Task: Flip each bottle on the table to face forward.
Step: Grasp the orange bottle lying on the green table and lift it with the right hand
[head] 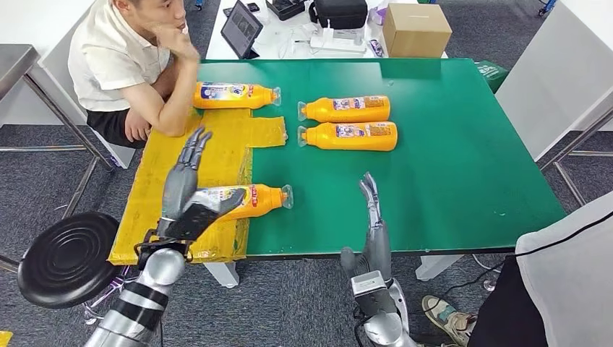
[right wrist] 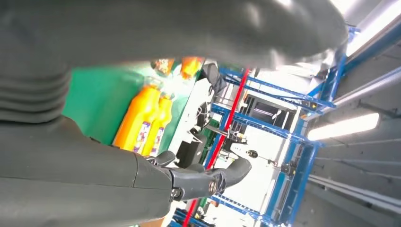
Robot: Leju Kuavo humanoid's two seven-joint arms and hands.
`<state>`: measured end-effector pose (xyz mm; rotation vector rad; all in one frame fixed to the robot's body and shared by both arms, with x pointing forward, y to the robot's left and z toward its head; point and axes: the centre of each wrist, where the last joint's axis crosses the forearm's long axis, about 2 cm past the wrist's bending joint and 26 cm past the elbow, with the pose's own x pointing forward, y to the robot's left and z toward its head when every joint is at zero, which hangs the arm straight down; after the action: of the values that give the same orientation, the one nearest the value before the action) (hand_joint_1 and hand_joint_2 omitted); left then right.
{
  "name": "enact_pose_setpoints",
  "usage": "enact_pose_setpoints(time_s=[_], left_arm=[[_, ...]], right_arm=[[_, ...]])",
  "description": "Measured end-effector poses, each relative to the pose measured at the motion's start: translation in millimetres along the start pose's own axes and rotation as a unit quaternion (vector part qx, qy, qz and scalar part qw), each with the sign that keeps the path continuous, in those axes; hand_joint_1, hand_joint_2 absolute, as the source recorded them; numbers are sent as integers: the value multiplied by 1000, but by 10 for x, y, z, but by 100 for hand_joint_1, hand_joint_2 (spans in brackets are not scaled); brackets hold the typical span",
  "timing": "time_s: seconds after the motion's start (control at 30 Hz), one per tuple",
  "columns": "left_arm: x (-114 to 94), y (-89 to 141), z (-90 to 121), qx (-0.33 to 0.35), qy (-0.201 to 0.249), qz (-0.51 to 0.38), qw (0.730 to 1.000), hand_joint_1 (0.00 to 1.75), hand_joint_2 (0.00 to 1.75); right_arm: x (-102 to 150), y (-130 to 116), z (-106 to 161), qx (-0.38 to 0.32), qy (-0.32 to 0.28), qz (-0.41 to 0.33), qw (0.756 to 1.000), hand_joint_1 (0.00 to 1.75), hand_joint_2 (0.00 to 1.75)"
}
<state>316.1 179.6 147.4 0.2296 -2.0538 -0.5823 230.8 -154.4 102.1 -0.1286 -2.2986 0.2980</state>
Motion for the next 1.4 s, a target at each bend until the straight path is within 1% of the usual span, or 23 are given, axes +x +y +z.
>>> enact_pose_setpoints(time_s=[0.07, 0.1, 0.17, 0.27, 0.37, 0.43, 0.57, 0.63, 0.77, 0.97, 1.13, 1.4], left_arm=[[40, 8, 152, 13, 17, 115, 993, 0, 175], [58, 4, 228, 18, 23, 159, 987, 0, 175], [94, -5, 356, 35, 32, 218, 975, 0, 175], [139, -31, 506, 57, 45, 265, 961, 0, 175], [164, -69, 636, 63, 56, 277, 957, 0, 175], [178, -85, 688, 64, 59, 282, 956, 0, 175], [185, -91, 708, 64, 60, 283, 955, 0, 175], [196, -93, 718, 66, 59, 280, 956, 0, 175], [250, -128, 704, 84, 54, 260, 960, 0, 175], [297, -173, 671, 94, 50, 251, 962, 0, 175], [335, -217, 652, 92, 47, 255, 961, 0, 175], [362, -295, 577, 76, 47, 267, 959, 0, 175]], right_arm=[[-63, -92, 33, 9, 4, 18, 1000, 0, 175], [-98, -146, 51, 11, 7, 30, 999, 0, 175], [-167, -259, 82, 18, 12, 61, 998, 0, 175], [-305, -461, 129, 40, 34, 119, 991, 0, 175], [-469, -682, 181, 63, 68, 168, 981, 0, 175], [-544, -785, 208, 68, 82, 185, 977, 0, 175], [-575, -826, 220, 68, 88, 190, 975, 0, 175], [-614, -868, 233, 75, 93, 210, 970, 0, 175], [-788, -1051, 209, 114, 110, 315, 936, 0, 175], [-989, -1291, 114, 162, 137, 393, 895, 0, 175], [-1117, -1442, 66, 185, 158, 416, 876, 0, 175], [-1325, -1534, -71, 233, 206, 440, 842, 0, 175]])
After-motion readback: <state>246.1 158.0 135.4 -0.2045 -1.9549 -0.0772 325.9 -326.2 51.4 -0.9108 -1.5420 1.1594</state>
